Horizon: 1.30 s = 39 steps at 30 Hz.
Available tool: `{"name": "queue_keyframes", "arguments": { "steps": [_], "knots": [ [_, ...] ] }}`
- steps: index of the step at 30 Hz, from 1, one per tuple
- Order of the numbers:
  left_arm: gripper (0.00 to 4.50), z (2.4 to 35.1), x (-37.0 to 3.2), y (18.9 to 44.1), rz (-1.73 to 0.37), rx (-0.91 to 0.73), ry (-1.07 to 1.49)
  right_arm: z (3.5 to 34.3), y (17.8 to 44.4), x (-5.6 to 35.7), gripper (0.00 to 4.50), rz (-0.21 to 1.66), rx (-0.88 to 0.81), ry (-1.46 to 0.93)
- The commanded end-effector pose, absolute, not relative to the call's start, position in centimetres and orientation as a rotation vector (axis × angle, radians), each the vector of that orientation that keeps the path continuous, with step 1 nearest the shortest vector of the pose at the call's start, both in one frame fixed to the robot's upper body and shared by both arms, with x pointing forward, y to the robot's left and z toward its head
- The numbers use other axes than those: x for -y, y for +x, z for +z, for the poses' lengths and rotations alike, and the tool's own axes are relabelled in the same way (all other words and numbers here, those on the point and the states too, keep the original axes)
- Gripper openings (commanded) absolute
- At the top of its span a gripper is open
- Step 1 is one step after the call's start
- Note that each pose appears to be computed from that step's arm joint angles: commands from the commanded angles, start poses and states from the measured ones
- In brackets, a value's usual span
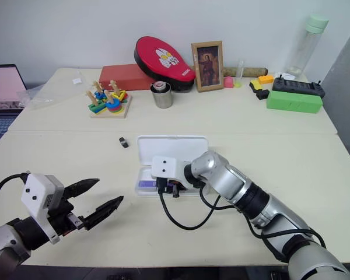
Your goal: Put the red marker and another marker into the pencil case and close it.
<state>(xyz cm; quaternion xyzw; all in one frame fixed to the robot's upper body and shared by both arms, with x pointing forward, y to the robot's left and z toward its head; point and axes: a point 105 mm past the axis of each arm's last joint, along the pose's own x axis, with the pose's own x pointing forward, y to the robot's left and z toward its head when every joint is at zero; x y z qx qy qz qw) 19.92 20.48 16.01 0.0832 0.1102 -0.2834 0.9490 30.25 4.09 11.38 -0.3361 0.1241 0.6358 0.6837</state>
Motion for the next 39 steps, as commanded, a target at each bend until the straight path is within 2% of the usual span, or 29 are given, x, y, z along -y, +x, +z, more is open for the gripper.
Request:
{"name": "queue_keyframes", "arguments": {
  "steps": [1, 6, 9, 12, 16, 19, 28, 31, 36, 38, 39],
  "knots": [
    [4.50, 16.6, -19.9, 20.1, -0.600, -0.203, 0.184, 12.9, 30.1, -4.5, 2.88, 1.434, -0.228, -0.735],
    [4.50, 16.8, -19.8, 20.5, -0.598, -0.188, 0.174, 13.9, 30.1, -4.5, 3.91, 1.434, -0.203, -0.706],
    [4.50, 17.7, -21.0, 22.1, -0.506, -0.126, 0.145, 16.1, 29.5, -4.5, 4.47, 1.476, -0.160, -0.619],
    [4.50, 19.1, -23.5, 25.0, -0.308, -0.049, 0.127, 18.7, 28.9, -4.4, 4.47, 1.518, -0.113, -0.488],
    [4.50, 21.2, -25.9, 29.9, -0.076, 0.042, 0.033, 23.7, 28.9, -3.7, 4.47, 1.515, 0.000, -0.328],
    [4.50, 20.2, -26.1, 33.1, -0.019, -0.014, 0.004, 26.1, 30.6, -3.2, 4.47, 1.411, 0.061, -0.293],
    [4.50, 15.1, -24.8, 39.4, 0.013, -0.210, -0.103, 28.4, 33.1, -2.3, 4.47, 1.240, 0.121, -0.206],
    [4.50, 14.4, -25.0, 40.7, 0.053, -0.246, -0.099, 28.9, 33.2, -2.1, 4.47, 1.219, 0.138, -0.193],
    [4.50, 12.3, -23.8, 41.9, 0.005, -0.326, -0.074, 29.7, 33.7, -1.6, 4.47, 1.176, 0.159, -0.177],
    [4.14, 11.7, -24.0, 41.9, 0.016, -0.351, -0.067, 29.8, 33.8, -1.4, 4.50, 1.165, 0.163, -0.177],
    [4.14, 11.5, -23.9, 41.9, 0.013, -0.359, -0.066, 29.9, 33.8, -1.3, 4.50, 1.160, 0.166, -0.177]
  ]
}}
